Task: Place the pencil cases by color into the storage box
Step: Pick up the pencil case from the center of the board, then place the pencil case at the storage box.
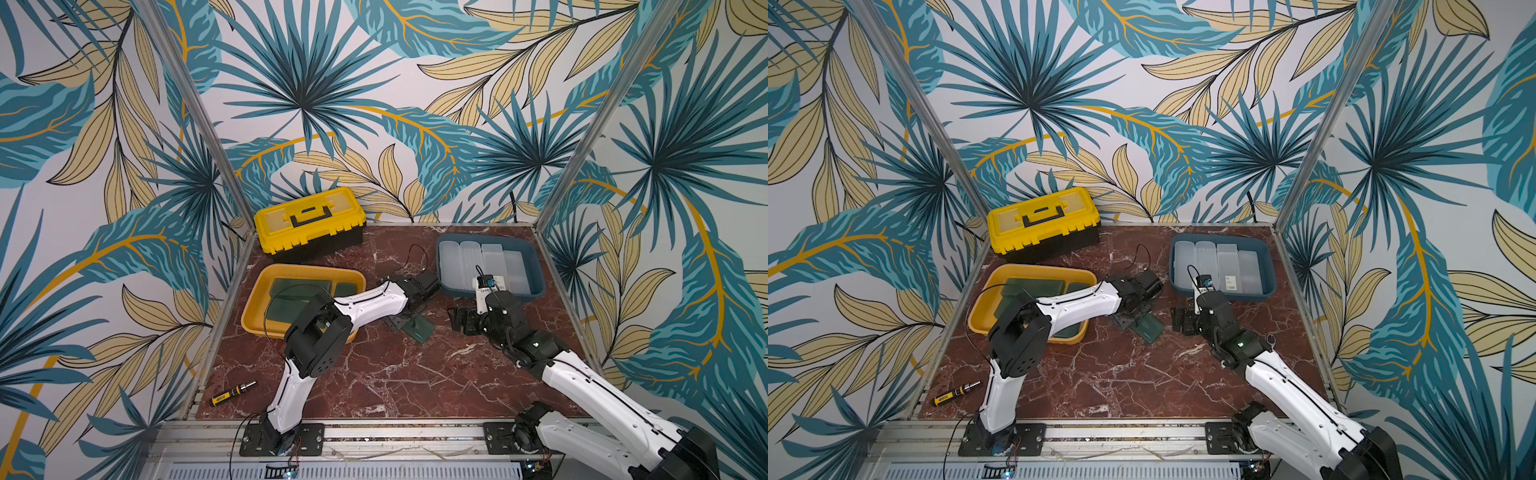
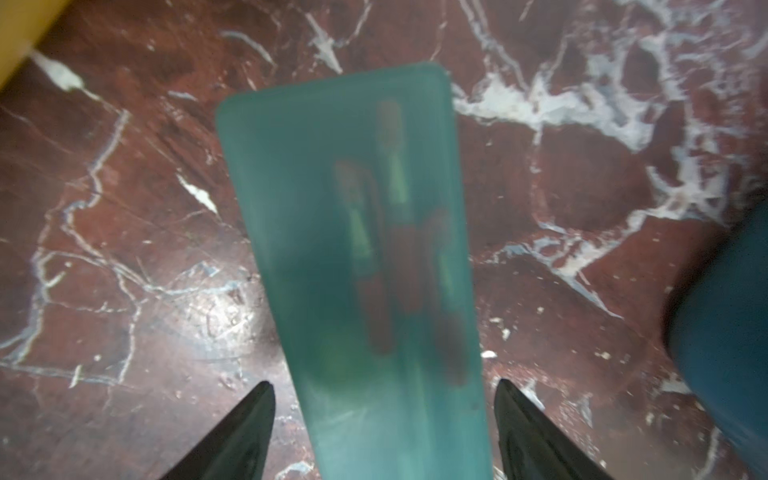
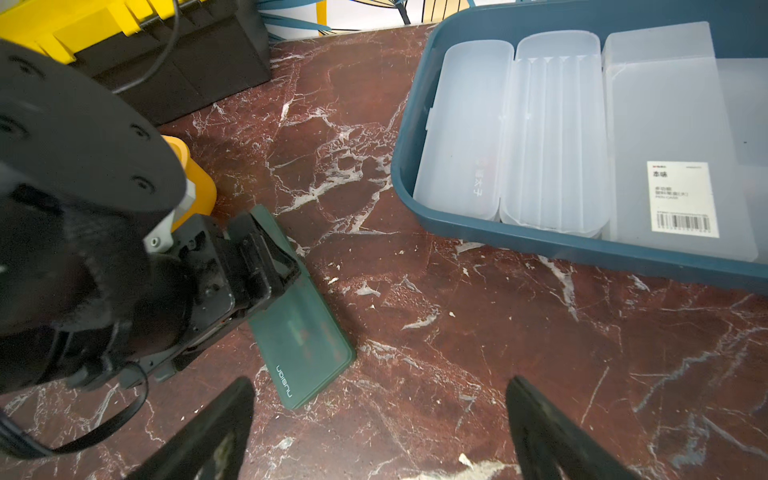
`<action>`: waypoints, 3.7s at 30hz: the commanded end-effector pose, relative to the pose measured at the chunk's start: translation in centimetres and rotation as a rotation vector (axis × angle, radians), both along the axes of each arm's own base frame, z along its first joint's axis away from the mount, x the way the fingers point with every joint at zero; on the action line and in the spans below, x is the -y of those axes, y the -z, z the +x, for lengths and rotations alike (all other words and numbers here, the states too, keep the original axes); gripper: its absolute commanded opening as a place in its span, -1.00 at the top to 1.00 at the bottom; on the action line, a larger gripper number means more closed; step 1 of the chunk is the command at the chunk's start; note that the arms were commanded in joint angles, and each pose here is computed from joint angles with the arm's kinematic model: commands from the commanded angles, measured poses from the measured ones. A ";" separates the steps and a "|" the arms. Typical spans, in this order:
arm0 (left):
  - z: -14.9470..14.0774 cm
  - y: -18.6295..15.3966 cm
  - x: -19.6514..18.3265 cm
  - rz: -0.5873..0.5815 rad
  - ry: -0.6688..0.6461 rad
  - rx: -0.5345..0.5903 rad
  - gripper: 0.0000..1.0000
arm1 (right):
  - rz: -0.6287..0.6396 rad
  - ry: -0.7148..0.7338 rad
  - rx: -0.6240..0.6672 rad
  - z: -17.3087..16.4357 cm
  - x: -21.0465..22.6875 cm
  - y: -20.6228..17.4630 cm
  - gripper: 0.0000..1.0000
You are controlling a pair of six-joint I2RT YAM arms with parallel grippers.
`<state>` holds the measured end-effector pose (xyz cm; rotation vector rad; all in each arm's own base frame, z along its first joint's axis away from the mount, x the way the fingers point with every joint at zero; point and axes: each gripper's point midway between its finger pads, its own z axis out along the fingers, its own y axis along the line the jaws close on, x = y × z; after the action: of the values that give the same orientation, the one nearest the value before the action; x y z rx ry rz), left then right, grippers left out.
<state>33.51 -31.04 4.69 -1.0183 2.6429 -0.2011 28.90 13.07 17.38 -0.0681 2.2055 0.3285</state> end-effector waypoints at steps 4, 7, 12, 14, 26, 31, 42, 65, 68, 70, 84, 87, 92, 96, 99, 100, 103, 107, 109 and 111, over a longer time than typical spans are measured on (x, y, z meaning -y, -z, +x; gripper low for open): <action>0.9 0.3 -0.3 0.006 -0.025 -0.009 -0.67 | 0.000 -0.021 0.007 -0.2 -0.2 0.4 -0.89; 1.4 0.4 -0.4 0.015 -0.023 -0.002 -0.66 | -0.002 -0.018 0.008 -0.3 -0.1 0.4 -0.89; 2.1 0.9 -0.5 0.026 -0.015 -0.004 -0.65 | -0.001 -0.016 0.011 -0.3 -0.1 0.3 -0.89; 2.4 1.2 -0.5 0.028 -0.018 -0.009 -0.65 | -0.002 -0.018 0.009 -0.3 -0.2 0.4 -0.89; 3.5 0.8 0.8 0.084 0.147 0.032 -0.30 | -0.009 -0.009 0.003 -0.2 0.0 0.6 -0.89; 4.2 -1.2 1.1 0.123 0.289 0.080 -0.21 | -0.007 -0.004 0.007 -0.2 0.1 0.5 -0.89; 5.1 -6.7 1.1 0.209 0.573 0.199 -0.18 | -0.001 0.008 0.027 -0.4 0.5 0.0 -0.89; 3.6 -18.2 -9.7 0.194 0.727 0.359 -0.20 | -0.003 -0.161 0.106 -0.9 -3.7 -1.1 -0.90; 3.6 -18.7 -12.5 0.200 0.685 0.364 -0.20 | -0.001 -0.185 0.106 -0.9 -4.7 -1.1 -0.90; 3.6 -18.7 -14.6 0.191 0.652 0.357 -0.20 | -0.006 -0.196 0.110 -0.9 -5.2 -1.1 -0.90; 2.8 -14.2 -20.5 0.176 0.627 0.231 -0.20 | 0.011 -0.222 0.141 -1.6 -5.8 -1.9 -0.89; 2.9 -13.1 -21.1 0.161 0.624 0.203 -0.20 | 0.013 -0.225 0.151 -1.8 -5.8 -2.1 -0.89; 3.4 -11.7 -21.1 0.146 0.639 0.176 -0.20 | 0.013 -0.227 0.151 -2.0 -5.7 -2.2 -0.89; 3.9 -10.8 -20.8 0.133 0.651 0.174 -0.20 | 0.015 -0.224 0.160 -2.1 -5.5 -2.4 -0.89; 4.2 -10.3 -20.6 0.125 0.654 0.178 -0.20 | 0.013 -0.221 0.163 -2.2 -5.3 -2.6 -0.89; 4.2 -9.9 -20.4 0.119 0.657 0.173 -0.20 | 0.014 -0.220 0.166 -2.2 -5.3 -2.7 -0.90; 4.3 -9.1 -20.2 0.103 0.652 0.156 -0.20 | 0.015 -0.218 0.170 -2.3 -5.2 -2.8 -0.89; 4.0 -8.1 -20.2 0.093 0.641 0.134 -0.19 | 0.013 -0.213 0.176 -2.5 -4.9 -3.0 -0.90; 3.7 -7.9 -20.1 0.087 0.643 0.128 -0.19 | 0.012 -0.212 0.179 -2.5 -4.9 -3.1 -0.89; 3.4 -7.6 -20.1 0.090 0.649 0.121 -0.19 | 0.012 -0.212 0.179 -2.6 -4.8 -3.1 -0.89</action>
<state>37.21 -10.91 12.94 -0.0810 2.7431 -0.2527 26.65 18.28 21.19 -0.3009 2.0120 0.4643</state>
